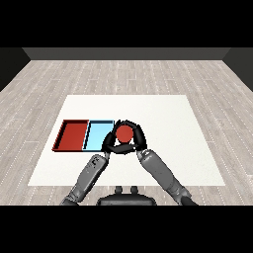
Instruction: Pick the red can and put it in the red box
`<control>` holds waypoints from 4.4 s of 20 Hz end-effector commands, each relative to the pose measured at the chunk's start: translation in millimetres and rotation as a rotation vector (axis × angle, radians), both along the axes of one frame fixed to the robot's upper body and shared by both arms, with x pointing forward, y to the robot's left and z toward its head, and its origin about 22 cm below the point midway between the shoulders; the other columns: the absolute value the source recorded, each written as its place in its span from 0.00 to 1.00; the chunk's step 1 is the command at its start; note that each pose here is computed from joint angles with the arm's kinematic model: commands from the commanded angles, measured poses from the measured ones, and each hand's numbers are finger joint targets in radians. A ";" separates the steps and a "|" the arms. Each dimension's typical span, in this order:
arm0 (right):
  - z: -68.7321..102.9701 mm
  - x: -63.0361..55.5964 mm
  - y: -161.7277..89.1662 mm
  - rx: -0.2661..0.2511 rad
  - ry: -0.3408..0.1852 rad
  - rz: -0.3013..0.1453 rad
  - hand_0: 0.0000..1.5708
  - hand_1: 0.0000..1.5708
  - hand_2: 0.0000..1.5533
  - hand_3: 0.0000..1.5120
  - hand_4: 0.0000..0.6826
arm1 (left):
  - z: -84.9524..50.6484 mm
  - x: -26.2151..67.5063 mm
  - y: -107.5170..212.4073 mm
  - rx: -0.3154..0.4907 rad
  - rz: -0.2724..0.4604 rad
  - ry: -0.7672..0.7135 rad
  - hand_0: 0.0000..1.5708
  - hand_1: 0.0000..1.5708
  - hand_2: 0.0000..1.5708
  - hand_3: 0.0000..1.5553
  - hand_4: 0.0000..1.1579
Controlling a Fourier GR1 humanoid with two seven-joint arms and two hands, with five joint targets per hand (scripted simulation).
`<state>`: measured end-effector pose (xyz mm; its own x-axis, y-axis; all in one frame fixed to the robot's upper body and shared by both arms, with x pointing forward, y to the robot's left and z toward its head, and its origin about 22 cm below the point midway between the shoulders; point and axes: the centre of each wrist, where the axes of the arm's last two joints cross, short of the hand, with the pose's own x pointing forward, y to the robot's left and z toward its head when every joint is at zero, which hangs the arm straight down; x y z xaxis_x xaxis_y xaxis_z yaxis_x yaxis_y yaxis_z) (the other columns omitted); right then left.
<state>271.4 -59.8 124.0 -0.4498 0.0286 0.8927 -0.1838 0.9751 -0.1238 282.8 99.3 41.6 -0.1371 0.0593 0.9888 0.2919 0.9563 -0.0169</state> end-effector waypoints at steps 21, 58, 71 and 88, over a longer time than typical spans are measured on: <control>-1.9 -4.5 9.7 0.048 0.034 -0.015 0.69 0.69 0.70 0.64 0.00 | 11.2 3.0 4.7 -0.082 0.254 -0.027 1.00 1.00 0.98 0.94 0.82; -48.1 -54.0 -191.1 0.167 0.066 -0.370 0.00 0.00 0.00 0.00 0.00 | 5.9 27.6 204.6 0.244 0.651 0.015 1.00 1.00 1.00 0.97 0.98; -96.8 -42.3 -216.9 0.103 0.171 -0.500 0.00 0.00 0.00 0.00 0.00 | -65.9 62.6 274.1 0.455 0.814 0.354 1.00 1.00 1.00 0.97 0.88; -91.6 -27.5 -229.9 0.069 0.166 -0.503 0.00 0.00 0.00 0.00 0.00 | -104.1 42.2 285.9 0.638 0.835 0.789 0.00 0.00 0.00 0.00 0.00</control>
<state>244.4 -276.7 25.9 -0.2399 0.1420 0.9604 0.3016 0.9512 -0.0654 327.9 377.4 -63.6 0.6758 -0.3033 0.6718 -0.2621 0.7530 0.6035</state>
